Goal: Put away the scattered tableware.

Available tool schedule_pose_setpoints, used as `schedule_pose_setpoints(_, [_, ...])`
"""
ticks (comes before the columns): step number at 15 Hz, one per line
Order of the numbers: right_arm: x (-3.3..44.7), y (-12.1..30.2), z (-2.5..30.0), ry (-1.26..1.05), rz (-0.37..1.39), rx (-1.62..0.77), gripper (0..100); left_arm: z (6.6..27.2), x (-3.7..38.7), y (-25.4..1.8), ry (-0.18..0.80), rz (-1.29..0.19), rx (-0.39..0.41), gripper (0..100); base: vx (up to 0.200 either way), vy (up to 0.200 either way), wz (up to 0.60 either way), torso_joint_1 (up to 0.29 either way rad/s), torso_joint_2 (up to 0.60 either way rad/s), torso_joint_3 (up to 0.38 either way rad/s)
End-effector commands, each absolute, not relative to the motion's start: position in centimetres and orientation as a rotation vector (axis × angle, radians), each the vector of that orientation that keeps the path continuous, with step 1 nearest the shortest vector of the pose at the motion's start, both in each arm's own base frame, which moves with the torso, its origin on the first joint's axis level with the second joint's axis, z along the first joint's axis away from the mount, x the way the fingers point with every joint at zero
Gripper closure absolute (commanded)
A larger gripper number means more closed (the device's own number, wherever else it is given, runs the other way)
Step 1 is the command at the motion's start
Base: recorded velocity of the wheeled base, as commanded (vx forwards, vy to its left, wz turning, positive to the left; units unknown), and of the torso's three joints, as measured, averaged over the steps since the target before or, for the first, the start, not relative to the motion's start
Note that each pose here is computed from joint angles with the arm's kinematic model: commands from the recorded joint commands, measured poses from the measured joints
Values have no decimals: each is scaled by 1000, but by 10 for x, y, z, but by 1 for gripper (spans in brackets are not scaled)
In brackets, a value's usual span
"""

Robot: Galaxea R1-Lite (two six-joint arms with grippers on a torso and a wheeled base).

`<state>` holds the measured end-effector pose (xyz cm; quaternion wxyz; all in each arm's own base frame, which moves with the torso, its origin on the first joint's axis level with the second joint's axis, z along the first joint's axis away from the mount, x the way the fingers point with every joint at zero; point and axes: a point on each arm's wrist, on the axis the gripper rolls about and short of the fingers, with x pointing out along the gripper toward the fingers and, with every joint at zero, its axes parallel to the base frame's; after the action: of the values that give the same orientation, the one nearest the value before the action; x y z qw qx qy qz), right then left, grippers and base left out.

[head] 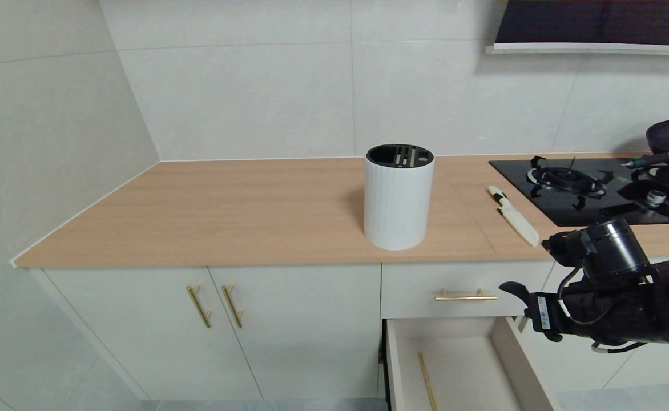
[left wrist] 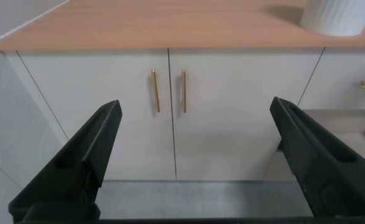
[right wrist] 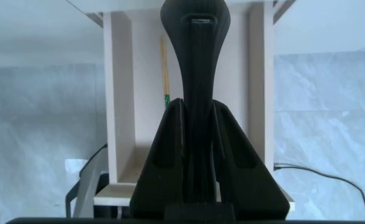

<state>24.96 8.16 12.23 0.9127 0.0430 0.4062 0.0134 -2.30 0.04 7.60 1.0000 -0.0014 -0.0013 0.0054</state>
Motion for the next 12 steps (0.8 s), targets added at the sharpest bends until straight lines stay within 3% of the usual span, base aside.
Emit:
schedule_pose_setpoints(1, [249, 83, 122, 839, 34, 86, 100, 76, -23, 0, -2, 11, -3, 0, 0, 0, 0, -188, 442, 266])
schedule_pose_setpoints(12, [249, 85, 114, 867, 36, 73, 100, 76, -23, 0, -2, 11, -3, 0, 0, 0, 0, -187, 495, 308])
